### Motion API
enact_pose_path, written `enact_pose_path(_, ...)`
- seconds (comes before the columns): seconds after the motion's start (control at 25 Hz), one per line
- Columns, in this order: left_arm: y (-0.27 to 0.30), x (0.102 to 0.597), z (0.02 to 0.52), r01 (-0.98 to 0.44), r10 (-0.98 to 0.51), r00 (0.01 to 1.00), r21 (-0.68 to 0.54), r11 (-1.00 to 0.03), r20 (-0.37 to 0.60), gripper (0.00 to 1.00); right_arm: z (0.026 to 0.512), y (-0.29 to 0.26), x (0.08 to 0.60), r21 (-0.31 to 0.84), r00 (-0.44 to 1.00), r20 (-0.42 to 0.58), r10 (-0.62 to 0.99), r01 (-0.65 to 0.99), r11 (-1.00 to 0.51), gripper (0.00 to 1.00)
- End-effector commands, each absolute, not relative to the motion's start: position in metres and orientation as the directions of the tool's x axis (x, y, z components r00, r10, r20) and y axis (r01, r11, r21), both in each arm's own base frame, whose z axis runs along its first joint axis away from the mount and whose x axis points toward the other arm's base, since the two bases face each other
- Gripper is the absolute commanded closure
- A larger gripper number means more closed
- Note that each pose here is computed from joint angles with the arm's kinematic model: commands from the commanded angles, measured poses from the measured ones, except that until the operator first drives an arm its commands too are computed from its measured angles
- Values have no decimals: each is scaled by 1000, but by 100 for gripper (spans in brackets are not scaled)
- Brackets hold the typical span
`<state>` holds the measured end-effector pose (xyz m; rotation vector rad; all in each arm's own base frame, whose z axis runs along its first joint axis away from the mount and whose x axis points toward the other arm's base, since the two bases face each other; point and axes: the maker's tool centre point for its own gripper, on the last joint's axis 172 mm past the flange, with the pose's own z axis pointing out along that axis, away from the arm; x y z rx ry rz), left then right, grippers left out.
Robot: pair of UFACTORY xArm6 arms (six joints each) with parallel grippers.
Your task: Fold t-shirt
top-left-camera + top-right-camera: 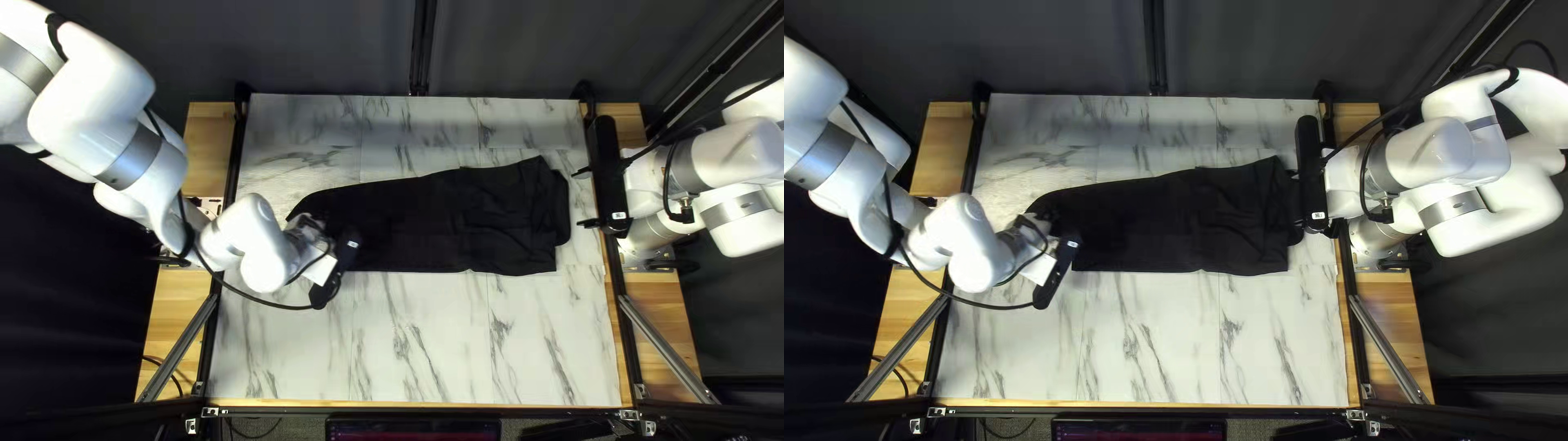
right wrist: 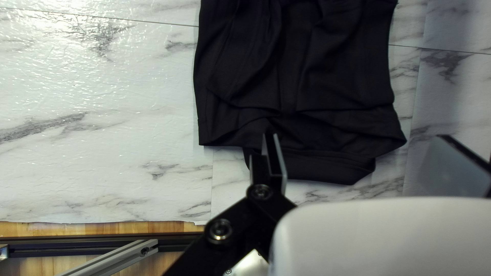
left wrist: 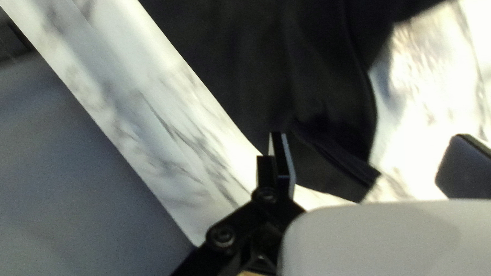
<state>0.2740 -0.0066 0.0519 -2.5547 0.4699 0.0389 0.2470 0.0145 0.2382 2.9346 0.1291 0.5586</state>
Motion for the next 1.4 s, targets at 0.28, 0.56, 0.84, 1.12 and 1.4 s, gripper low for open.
enact_pose_path(0.28,19,260,49,-226,-207,974,-501,-836,-94,5,238,14,247,164,927,358,112,56,-985,0)
enact_pose_path(0.56,25,272,52,-234,-209,972,-492,-839,-106,100,238,14,247,164,927,358,112,56,-985,0)
enact_pose_path(0.84,37,289,73,-269,-235,963,-506,-819,-132,100,238,14,247,164,927,358,112,56,-985,0)
enact_pose_path(1.12,44,341,83,-342,-306,939,-520,-783,-156,100,238,14,247,164,927,358,112,56,-985,0)
enact_pose_path(1.4,29,335,77,-405,-361,913,-505,-762,-189,0,238,14,247,164,927,358,112,56,-985,0)
